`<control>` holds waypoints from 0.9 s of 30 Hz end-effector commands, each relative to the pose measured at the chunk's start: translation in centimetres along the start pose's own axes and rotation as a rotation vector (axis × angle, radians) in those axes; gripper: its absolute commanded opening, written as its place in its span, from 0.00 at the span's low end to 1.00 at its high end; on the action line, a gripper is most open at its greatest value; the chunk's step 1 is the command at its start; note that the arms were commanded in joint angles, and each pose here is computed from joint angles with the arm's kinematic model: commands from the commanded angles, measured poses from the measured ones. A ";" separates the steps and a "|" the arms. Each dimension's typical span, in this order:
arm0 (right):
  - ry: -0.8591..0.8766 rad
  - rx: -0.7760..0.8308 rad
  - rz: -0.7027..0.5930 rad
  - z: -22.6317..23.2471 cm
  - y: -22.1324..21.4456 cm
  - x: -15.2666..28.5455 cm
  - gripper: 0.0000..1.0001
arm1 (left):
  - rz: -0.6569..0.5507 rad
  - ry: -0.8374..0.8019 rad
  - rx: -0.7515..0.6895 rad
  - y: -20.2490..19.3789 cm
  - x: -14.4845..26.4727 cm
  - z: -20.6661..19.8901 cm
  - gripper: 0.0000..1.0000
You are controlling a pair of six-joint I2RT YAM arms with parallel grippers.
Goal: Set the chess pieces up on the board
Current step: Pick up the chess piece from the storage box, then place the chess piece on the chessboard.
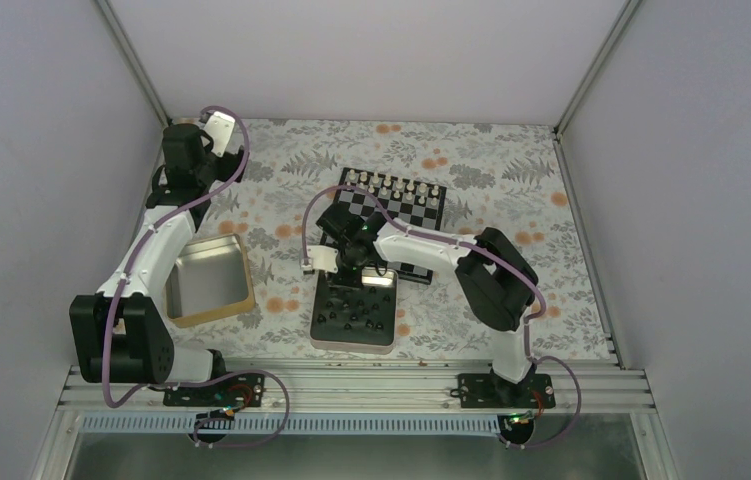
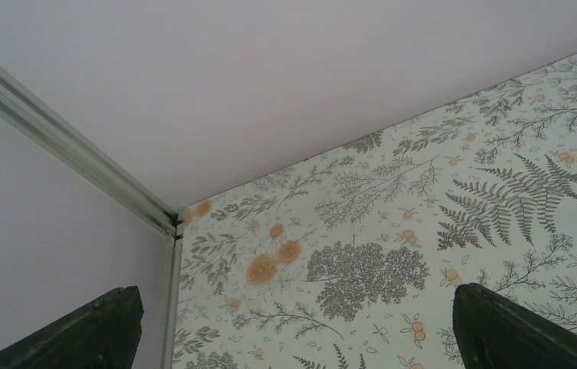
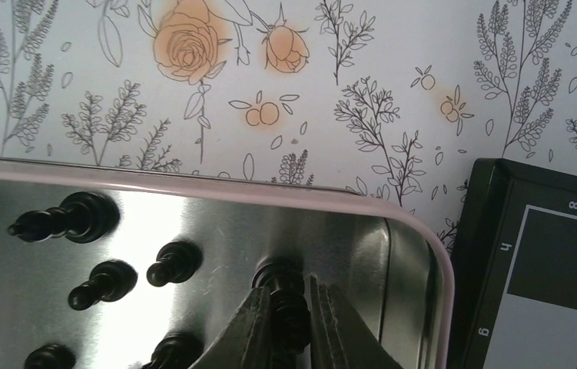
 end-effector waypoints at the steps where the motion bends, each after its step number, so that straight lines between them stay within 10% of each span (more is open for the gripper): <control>1: 0.009 0.024 -0.083 0.4 2.1 3.4 0.06 | -0.024 0.006 -0.002 0.4 0.6 0.3 1.00; 15: -0.256 -0.111 -0.159 -5.6 0.3 12.3 0.05 | -0.033 0.043 0.005 0.8 1.0 0.8 1.00; 27: -0.290 -0.245 -0.086 -9.4 -5.1 9.9 0.05 | -0.032 0.050 0.005 0.6 0.8 0.8 1.00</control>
Point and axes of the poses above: each gripper's point midway between its finger pads, its own x axis back along the fingers, its own z axis along the line the jaws close on, y = z × x, the point moved 10 cm from there along x, back along the fingers, and after that the axes turned 2 degrees about -x, right-handed, at the moved point
